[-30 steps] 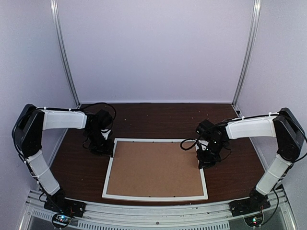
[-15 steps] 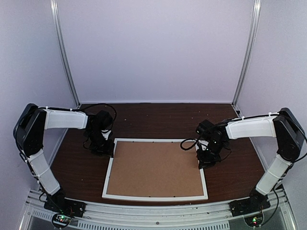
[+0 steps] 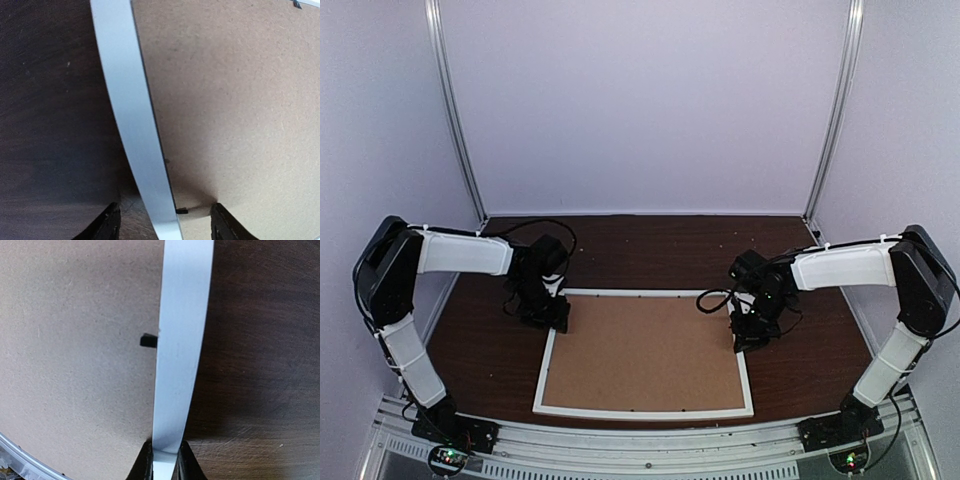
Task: Put the photo into the frame
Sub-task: Press the fastener onto the backboard.
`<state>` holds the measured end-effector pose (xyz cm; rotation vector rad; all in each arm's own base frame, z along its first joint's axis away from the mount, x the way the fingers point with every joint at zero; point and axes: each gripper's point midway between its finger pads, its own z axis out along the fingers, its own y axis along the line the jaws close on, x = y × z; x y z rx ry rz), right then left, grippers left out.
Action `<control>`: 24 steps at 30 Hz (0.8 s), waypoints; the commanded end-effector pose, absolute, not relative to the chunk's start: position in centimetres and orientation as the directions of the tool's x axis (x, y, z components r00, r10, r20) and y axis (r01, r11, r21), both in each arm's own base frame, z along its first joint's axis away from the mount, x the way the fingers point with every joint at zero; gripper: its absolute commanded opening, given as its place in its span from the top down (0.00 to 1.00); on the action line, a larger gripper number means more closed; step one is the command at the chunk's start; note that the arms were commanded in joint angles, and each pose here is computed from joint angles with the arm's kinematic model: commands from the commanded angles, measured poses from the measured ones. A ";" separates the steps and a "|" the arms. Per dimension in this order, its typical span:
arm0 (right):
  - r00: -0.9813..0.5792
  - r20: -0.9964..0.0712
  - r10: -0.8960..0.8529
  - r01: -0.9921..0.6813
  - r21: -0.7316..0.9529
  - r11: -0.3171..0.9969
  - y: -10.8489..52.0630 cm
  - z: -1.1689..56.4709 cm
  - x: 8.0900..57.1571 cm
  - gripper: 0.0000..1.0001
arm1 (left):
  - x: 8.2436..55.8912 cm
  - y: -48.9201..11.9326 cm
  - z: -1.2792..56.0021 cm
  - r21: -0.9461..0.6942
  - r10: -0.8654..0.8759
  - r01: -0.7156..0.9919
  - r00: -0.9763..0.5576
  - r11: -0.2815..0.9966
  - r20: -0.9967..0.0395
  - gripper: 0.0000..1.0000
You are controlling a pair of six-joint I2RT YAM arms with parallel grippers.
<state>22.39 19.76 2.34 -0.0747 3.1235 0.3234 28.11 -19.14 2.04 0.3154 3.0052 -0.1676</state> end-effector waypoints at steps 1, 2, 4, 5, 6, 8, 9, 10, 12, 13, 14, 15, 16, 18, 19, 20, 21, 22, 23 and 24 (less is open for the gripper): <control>-0.998 0.010 -0.058 -0.056 0.155 0.986 18.6 0.4 22.0 0.97 | 26.4 -19.2 -0.2 -0.080 0.216 0.220 -0.975 0.972 -0.062 0.37; -0.998 0.010 -0.057 -0.055 0.155 0.986 18.6 0.3 22.0 0.97 | 26.4 -19.0 0.1 -0.071 0.215 0.220 -0.974 0.973 -0.070 0.37; -0.998 0.009 -0.056 -0.054 0.155 0.987 18.6 0.3 22.0 0.97 | 26.7 -18.7 1.1 -0.058 0.214 0.221 -0.972 0.974 -0.096 0.37; -0.998 0.011 -0.055 -0.053 0.154 0.987 18.5 0.3 21.9 0.97 | 26.7 -18.7 1.7 -0.061 0.217 0.225 -0.970 0.973 -0.110 0.37; -0.998 0.008 -0.056 -0.054 0.154 0.987 18.5 0.3 22.0 0.97 | 26.6 -18.6 2.3 -0.062 0.219 0.228 -0.969 0.972 -0.117 0.37; -0.998 0.006 -0.057 -0.056 0.153 0.987 18.5 0.4 22.1 0.97 | 26.2 -18.3 3.3 -0.067 0.221 0.231 -0.967 0.971 -0.130 0.37; -0.998 0.006 -0.059 -0.057 0.152 0.987 18.5 0.4 22.1 0.97 | 25.8 -18.1 3.6 -0.067 0.221 0.231 -0.967 0.971 -0.129 0.37; -0.998 0.006 -0.058 -0.056 0.152 0.987 18.6 0.4 22.1 0.97 | 25.4 -17.8 3.9 -0.065 0.222 0.232 -0.967 0.971 -0.128 0.37; -0.998 0.004 -0.058 -0.056 0.153 0.987 18.6 0.4 22.1 0.97 | 24.5 -17.1 4.4 -0.066 0.220 0.229 -0.967 0.971 -0.125 0.37; -0.998 0.006 -0.059 -0.057 0.153 0.987 18.6 0.3 22.1 0.97 | 24.0 -16.8 4.5 -0.064 0.219 0.228 -0.968 0.972 -0.121 0.36; -0.998 0.004 -0.059 -0.058 0.152 0.987 18.5 0.3 22.1 0.97 | 23.4 -16.4 4.5 -0.061 0.217 0.224 -0.970 0.973 -0.113 0.36; -0.998 0.003 -0.060 -0.059 0.151 0.987 18.5 0.3 22.1 0.97 | 22.9 -16.0 4.6 -0.060 0.212 0.220 -0.971 0.974 -0.108 0.36; -0.998 0.004 -0.060 -0.059 0.150 0.987 18.5 0.3 22.1 0.97 | 22.4 -15.7 4.6 -0.060 0.205 0.211 -0.973 0.976 -0.105 0.36; -0.998 0.004 -0.061 -0.060 0.151 0.987 18.5 0.3 22.1 0.97 | 21.5 -15.5 4.5 -0.078 0.187 0.195 -0.978 0.978 -0.095 0.36; -0.998 0.004 -0.063 -0.061 0.149 0.987 18.5 0.3 22.2 0.97 | 21.0 -15.4 4.4 -0.087 0.181 0.189 -0.980 0.978 -0.084 0.36; -0.998 0.005 -0.063 -0.062 0.149 0.987 18.5 0.3 22.2 0.97 | 20.6 -15.4 4.2 -0.099 0.175 0.183 -0.981 0.978 -0.077 0.36; -0.998 0.004 -0.065 -0.064 0.149 0.987 18.6 0.3 22.2 0.97 | 20.2 -15.3 4.0 -0.101 0.170 0.176 -0.983 0.979 -0.068 0.36; -0.998 0.005 -0.065 -0.064 0.150 0.987 18.6 0.3 22.2 0.97 | 20.0 -15.2 3.8 -0.105 0.165 0.171 -0.984 0.980 -0.065 0.36; -0.998 0.002 -0.065 -0.064 0.150 0.987 18.6 0.3 22.3 0.97 | 19.8 -15.2 3.7 -0.111 0.162 0.168 -0.985 0.980 -0.062 0.36; -0.998 0.003 -0.066 -0.065 0.150 0.986 18.6 0.2 22.3 0.97 | 19.5 -15.1 3.5 -0.116 0.158 0.163 -0.986 0.980 -0.058 0.36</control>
